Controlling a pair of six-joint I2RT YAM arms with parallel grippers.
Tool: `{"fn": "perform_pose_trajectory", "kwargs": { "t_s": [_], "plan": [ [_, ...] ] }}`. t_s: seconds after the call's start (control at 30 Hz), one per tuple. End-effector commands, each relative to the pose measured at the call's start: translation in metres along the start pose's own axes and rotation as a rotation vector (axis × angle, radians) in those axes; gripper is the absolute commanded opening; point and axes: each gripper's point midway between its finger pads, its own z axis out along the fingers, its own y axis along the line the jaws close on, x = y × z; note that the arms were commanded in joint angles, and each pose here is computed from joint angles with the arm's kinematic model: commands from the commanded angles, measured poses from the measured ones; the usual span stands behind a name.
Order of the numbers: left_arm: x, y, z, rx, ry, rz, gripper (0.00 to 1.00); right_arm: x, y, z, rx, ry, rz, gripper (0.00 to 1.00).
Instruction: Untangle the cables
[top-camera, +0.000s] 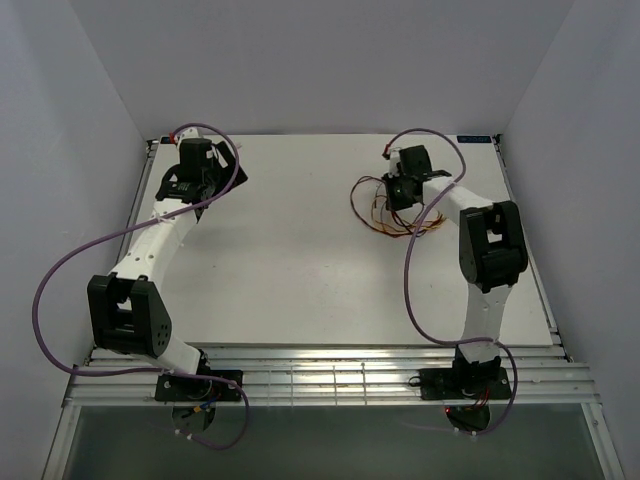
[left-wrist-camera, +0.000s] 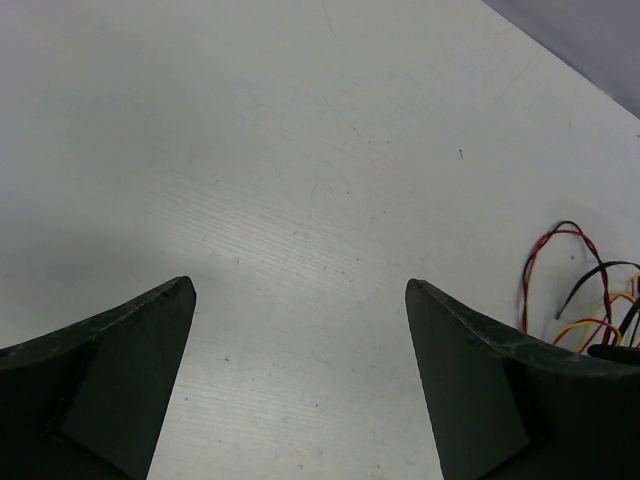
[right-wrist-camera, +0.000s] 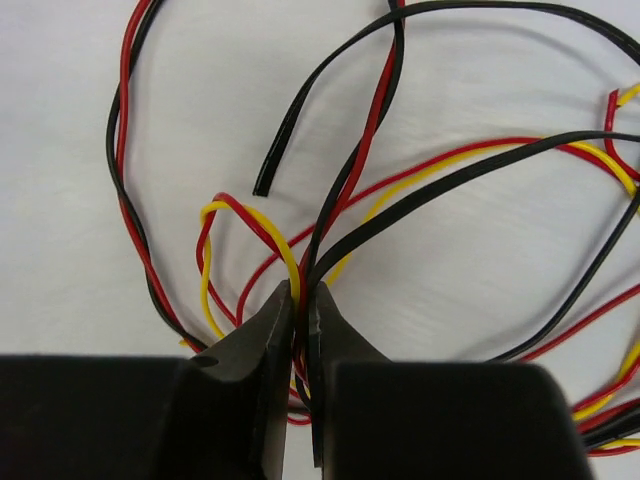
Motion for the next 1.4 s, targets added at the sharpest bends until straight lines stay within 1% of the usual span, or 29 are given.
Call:
{"fn": "perform_pose_trajectory", "kwargs": {
  "t_s": [0.0,0.03,0.07,0.13,0.17,0.2,0.33,0.37,0.43,0.47,0.5,0.53,0.57,0.6,0.63,0.7,0.77,0.8,0.83,0.9,0.93,0.97,1.0,1.03,1.17,1.2,1.23,1.27,1.37],
  "plan": [
    [-0.007,-0.006,-0.015,0.036,-0.023,-0.022,0.98,-0.004,0.087,-0.024,-0.171,-0.053,-0.159,0.08],
    [-0.006,-0.006,-0.015,0.039,-0.020,-0.024,0.98,-0.006,0.100,-0.031,-0.188,-0.072,-0.178,0.08],
    [-0.005,-0.007,-0.015,0.041,-0.017,-0.025,0.98,0.000,0.129,-0.035,-0.230,-0.073,-0.221,0.08],
    [-0.003,-0.008,-0.014,0.051,-0.011,-0.026,0.98,0.012,0.160,-0.041,-0.290,-0.070,-0.256,0.08],
    [-0.001,-0.009,-0.014,0.053,-0.006,-0.028,0.98,0.017,0.186,-0.050,-0.336,-0.077,-0.291,0.08],
    [0.001,-0.009,-0.012,0.053,0.000,-0.025,0.98,0.020,0.203,-0.056,-0.382,-0.084,-0.308,0.08],
    [0.009,-0.012,-0.008,0.059,0.022,-0.020,0.98,0.043,0.256,-0.075,-0.511,-0.065,-0.370,0.08],
    [0.011,-0.014,-0.008,0.062,0.029,-0.010,0.98,0.048,0.262,-0.079,-0.546,-0.055,-0.379,0.13],
    [0.015,-0.016,-0.006,0.067,0.042,0.004,0.98,0.053,0.262,-0.085,-0.543,-0.034,-0.396,0.23],
    [0.018,-0.019,-0.006,0.076,0.048,0.017,0.98,0.052,0.260,-0.087,-0.528,-0.031,-0.395,0.36],
    [0.021,-0.020,-0.005,0.077,0.059,0.030,0.98,0.052,0.256,-0.088,-0.508,-0.026,-0.393,0.43],
    [0.027,-0.024,-0.002,0.082,0.079,0.043,0.98,0.049,0.253,-0.095,-0.490,-0.034,-0.391,0.54],
    [0.033,-0.026,-0.001,0.092,0.101,0.053,0.98,0.051,0.243,-0.095,-0.440,-0.030,-0.390,0.89],
    [0.037,-0.029,-0.001,0.101,0.119,0.071,0.98,0.051,0.238,-0.097,-0.416,-0.037,-0.388,0.96],
    [0.043,-0.032,0.001,0.114,0.138,0.084,0.98,0.045,0.235,-0.106,-0.400,-0.065,-0.388,0.90],
    [0.065,-0.047,0.003,0.184,0.215,0.118,0.98,0.045,0.221,-0.110,-0.338,-0.079,-0.382,0.90],
    [0.091,-0.061,0.007,0.257,0.297,0.183,0.98,0.035,0.205,-0.118,-0.271,-0.116,-0.340,0.90],
    [0.100,-0.065,0.010,0.273,0.320,0.211,0.98,0.032,0.198,-0.120,-0.247,-0.129,-0.322,0.90],
    [0.104,-0.069,0.013,0.288,0.327,0.254,0.98,0.030,0.187,-0.124,-0.227,-0.136,-0.275,0.90],
    [0.134,-0.074,0.026,0.308,0.410,0.323,0.98,0.025,0.174,-0.127,-0.207,-0.145,-0.195,0.90],
    [0.137,-0.085,0.029,0.331,0.416,0.361,0.98,0.022,0.158,-0.129,-0.185,-0.156,-0.153,0.90],
    [0.143,-0.085,0.034,0.337,0.432,0.414,0.98,0.021,0.154,-0.131,-0.197,-0.155,-0.116,0.90],
    [0.160,-0.081,0.044,0.324,0.475,0.444,0.98,0.021,0.148,-0.132,-0.199,-0.156,-0.093,0.90],
    [0.170,-0.086,0.045,0.335,0.488,0.479,0.98,0.020,0.136,-0.134,-0.189,-0.167,-0.067,0.90],
    [0.198,-0.091,0.054,0.350,0.525,0.602,0.98,0.019,0.112,-0.134,-0.136,-0.179,-0.049,0.90],
    [0.202,-0.091,0.055,0.339,0.529,0.616,0.98,0.018,0.110,-0.135,-0.135,-0.183,-0.047,0.90],
    [0.207,-0.083,0.062,0.282,0.529,0.635,0.98,0.018,0.108,-0.135,-0.132,-0.185,-0.043,0.90],
    [0.203,-0.085,0.065,0.260,0.521,0.635,0.90,0.019,0.108,-0.136,-0.134,-0.185,-0.045,0.90],
    [0.209,-0.076,0.072,0.205,0.543,0.629,0.77,0.018,0.106,-0.137,-0.132,-0.192,-0.051,0.90]
  ]
}}
